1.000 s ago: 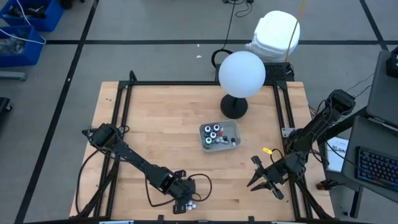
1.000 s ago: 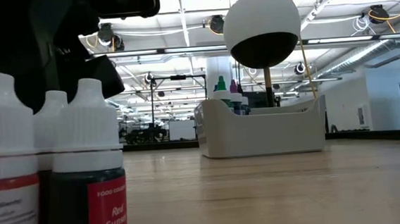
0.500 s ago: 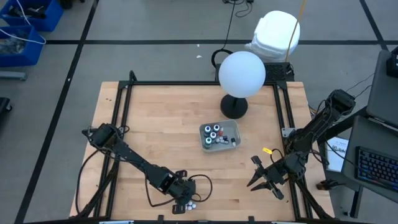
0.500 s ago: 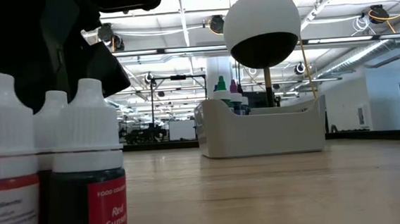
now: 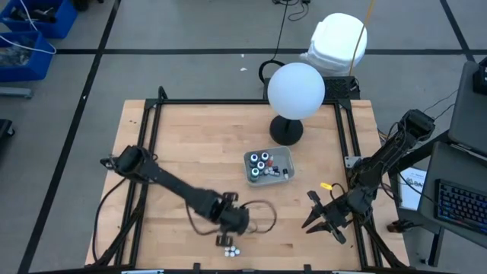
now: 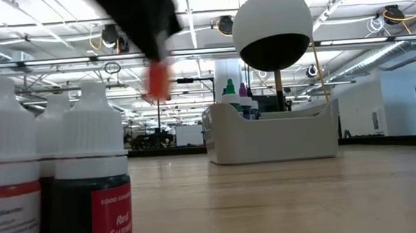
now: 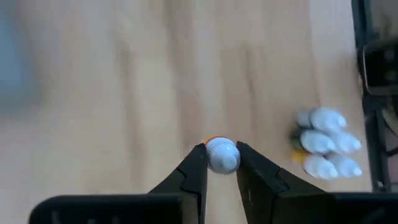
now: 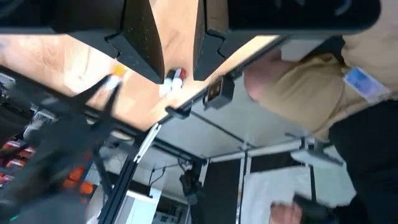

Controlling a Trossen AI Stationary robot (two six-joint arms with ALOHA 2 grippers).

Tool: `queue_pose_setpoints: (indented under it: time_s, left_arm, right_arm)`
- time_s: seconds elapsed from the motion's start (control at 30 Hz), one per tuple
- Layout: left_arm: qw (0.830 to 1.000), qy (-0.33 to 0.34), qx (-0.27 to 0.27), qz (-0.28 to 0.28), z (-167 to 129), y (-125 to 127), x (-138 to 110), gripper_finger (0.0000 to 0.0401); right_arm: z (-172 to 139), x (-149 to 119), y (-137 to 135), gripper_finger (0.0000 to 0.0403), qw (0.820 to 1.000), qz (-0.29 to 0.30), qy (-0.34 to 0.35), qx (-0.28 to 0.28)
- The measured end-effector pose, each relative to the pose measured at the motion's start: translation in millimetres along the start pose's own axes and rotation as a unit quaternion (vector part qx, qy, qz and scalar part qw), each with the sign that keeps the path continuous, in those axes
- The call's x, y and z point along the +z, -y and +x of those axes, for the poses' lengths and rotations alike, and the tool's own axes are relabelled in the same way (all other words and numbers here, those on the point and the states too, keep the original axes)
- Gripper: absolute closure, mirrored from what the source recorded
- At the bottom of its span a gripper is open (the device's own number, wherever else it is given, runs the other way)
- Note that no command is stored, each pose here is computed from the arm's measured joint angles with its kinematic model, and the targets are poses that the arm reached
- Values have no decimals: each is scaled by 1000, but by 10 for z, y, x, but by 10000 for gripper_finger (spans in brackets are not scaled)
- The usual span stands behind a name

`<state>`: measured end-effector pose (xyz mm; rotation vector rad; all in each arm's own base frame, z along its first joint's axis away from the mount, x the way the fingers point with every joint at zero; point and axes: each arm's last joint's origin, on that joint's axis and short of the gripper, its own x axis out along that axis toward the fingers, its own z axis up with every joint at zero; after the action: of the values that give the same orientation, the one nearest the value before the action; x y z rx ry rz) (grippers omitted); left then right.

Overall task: Pick & Place food coloring
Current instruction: Put the orange food coloring bottle into the gray bin

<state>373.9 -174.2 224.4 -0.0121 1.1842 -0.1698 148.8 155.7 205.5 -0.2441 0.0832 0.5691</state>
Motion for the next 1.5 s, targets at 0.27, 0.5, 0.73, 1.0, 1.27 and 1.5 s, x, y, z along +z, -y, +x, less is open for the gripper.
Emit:
queue_pose_setpoints:
  time_s: [0.27,0.5,0.73,1.0,1.27,1.5]
  left_arm:
    - [987,127,48,89,-736,-688,685,331]
    - [968,219,42,114,-923,-1503,909,330]
    - [978,187,26,84,-412,-2187,912,330]
    - [989,120,13,82,286,-2530,1002,330]
    - [990,77,62,96,517,-2583,1082,330]
    - [981,53,114,150,573,-2448,1084,329]
  right_arm:
    - [-2,-57,-9,326,999,-18,-29,5]
    - [-4,-84,-13,326,999,-31,-42,8]
    - [-3,-106,-5,326,998,-44,-53,8]
    - [15,-120,71,326,997,-41,-57,-10]
    - [28,-138,141,326,996,-51,-65,-25]
    - [31,-138,157,326,995,-76,-65,-29]
